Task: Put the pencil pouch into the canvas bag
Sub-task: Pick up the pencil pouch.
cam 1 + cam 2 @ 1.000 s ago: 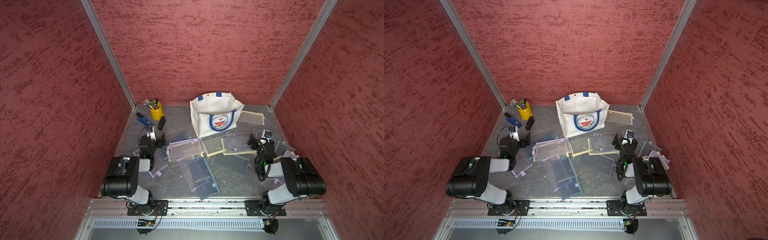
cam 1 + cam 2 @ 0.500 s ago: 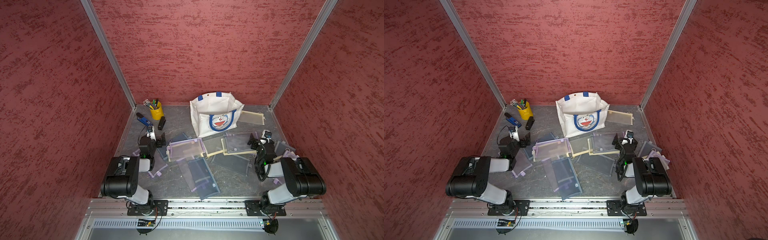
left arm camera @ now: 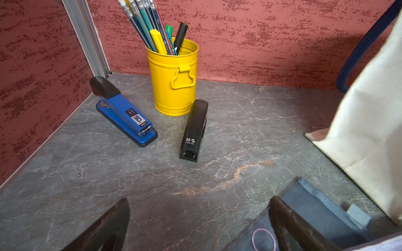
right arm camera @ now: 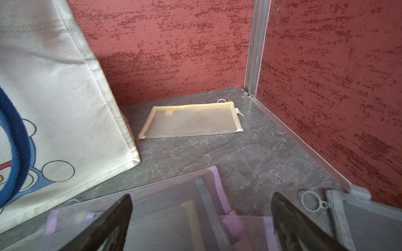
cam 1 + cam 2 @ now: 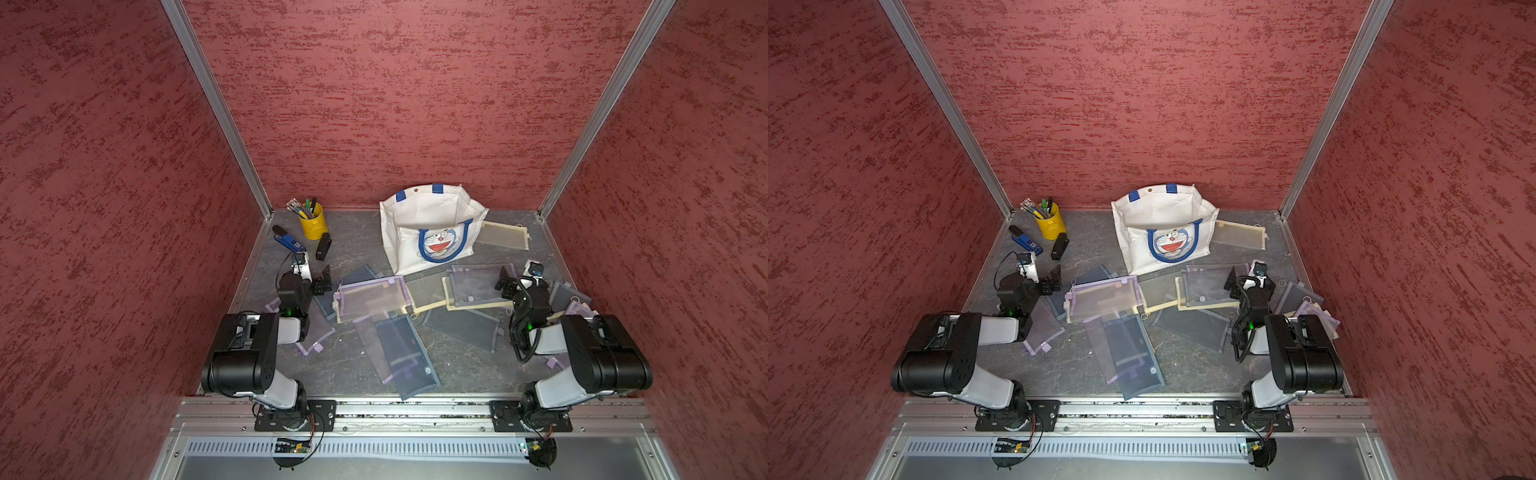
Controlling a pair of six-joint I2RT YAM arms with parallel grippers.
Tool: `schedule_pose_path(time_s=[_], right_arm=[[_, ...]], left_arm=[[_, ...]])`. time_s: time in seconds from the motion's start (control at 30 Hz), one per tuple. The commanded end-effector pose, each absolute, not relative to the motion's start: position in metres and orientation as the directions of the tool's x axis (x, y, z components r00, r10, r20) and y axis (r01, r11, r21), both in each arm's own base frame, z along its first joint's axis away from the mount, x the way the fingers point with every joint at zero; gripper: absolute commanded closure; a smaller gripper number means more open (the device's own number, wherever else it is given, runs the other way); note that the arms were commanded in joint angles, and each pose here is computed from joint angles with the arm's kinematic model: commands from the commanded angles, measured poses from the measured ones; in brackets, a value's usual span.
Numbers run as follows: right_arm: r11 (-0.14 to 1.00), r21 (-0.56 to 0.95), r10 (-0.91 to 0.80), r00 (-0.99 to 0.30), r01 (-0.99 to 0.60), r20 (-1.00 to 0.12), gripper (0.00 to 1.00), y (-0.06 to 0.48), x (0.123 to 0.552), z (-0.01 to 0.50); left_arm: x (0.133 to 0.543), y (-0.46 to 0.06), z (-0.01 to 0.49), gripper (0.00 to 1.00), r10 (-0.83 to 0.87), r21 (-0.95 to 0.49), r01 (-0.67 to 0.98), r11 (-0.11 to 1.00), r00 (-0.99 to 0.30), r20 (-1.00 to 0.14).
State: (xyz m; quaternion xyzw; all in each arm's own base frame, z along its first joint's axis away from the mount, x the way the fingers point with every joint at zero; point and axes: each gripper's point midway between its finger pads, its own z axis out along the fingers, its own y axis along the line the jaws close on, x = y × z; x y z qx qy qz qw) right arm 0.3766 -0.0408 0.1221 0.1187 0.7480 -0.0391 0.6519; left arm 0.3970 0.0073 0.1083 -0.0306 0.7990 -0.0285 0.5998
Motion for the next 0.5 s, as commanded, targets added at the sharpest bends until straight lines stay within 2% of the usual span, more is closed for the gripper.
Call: schedule_pose_path(time_s=[0.0,0.47], right_arm=[[0.965,0.084,0.106,-0.074,0.249,-0.992,0.01,-0.0468,0.3814,0.1357],[0.965,0.084,0.106,-0.073,0.250,-0.992,0.01,-0.0473,0.3817,0.1362]], left_arm=[[0.4019,0.0044,0.1140,0.00,-0.085,-0.087,-0.004,0.996,-0.261,-0.962],[0.4019,0.0045,0.1137,0.00,-0.086,-0.087,-0.005,0.996,-0.262,-0.961]])
